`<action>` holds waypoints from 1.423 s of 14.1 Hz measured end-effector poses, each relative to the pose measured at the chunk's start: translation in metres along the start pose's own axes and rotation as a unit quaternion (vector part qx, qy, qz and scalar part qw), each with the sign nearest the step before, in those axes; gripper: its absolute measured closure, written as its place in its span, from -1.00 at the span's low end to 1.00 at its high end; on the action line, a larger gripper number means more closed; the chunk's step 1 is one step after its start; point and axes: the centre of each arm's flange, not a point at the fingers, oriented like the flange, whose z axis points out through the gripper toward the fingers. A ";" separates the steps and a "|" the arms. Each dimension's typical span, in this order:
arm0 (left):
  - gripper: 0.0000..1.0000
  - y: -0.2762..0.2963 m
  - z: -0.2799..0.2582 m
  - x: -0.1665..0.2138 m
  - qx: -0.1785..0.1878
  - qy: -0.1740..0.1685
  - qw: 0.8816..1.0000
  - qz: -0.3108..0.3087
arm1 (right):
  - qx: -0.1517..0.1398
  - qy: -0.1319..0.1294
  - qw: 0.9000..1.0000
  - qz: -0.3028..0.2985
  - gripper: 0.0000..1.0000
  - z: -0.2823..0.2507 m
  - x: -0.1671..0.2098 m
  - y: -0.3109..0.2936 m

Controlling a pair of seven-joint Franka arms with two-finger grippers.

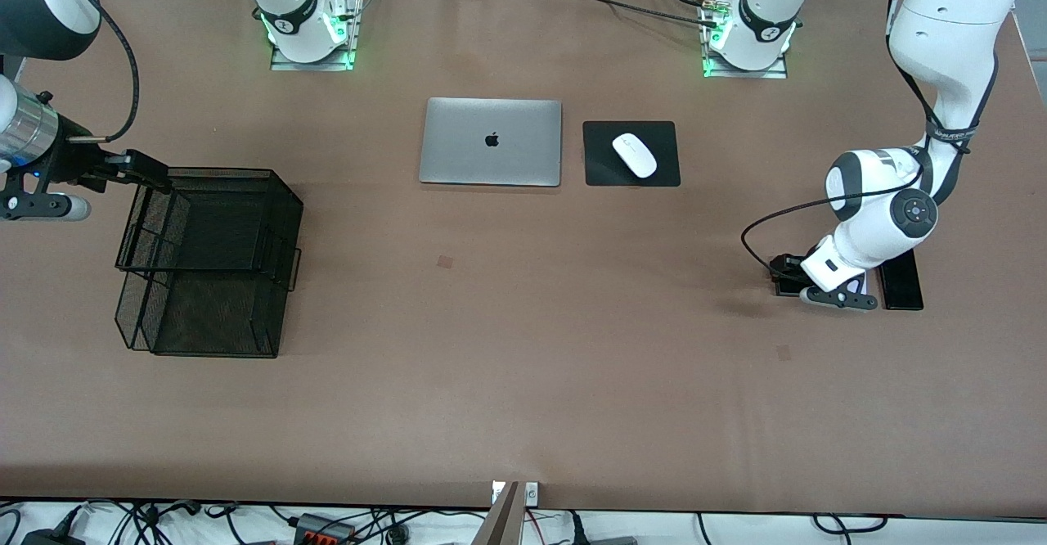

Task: Place phones with both arms
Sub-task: 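Reach the left gripper to the black flip phone and grasp it, then carry the black flip phone with the left gripper to the table middle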

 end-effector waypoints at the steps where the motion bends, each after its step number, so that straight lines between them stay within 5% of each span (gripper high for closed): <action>1: -0.67 0.000 0.000 0.000 0.000 0.000 1.000 0.002 | 0.000 0.000 1.000 0.000 -1.00 0.000 0.000 0.000; 8: -0.60 0.030 -0.004 0.006 -0.015 -0.003 0.999 -0.044 | 0.000 -0.008 1.000 -0.002 -1.00 0.007 0.002 -0.001; 12: -0.60 0.092 -0.054 0.039 -0.038 -0.053 0.992 -0.105 | 0.000 -0.017 1.000 -0.016 -1.00 0.020 0.009 -0.016; 20: -0.60 0.298 -0.140 0.079 -0.047 -0.070 0.955 -0.284 | 0.000 -0.001 1.000 -0.016 -1.00 0.025 0.017 -0.016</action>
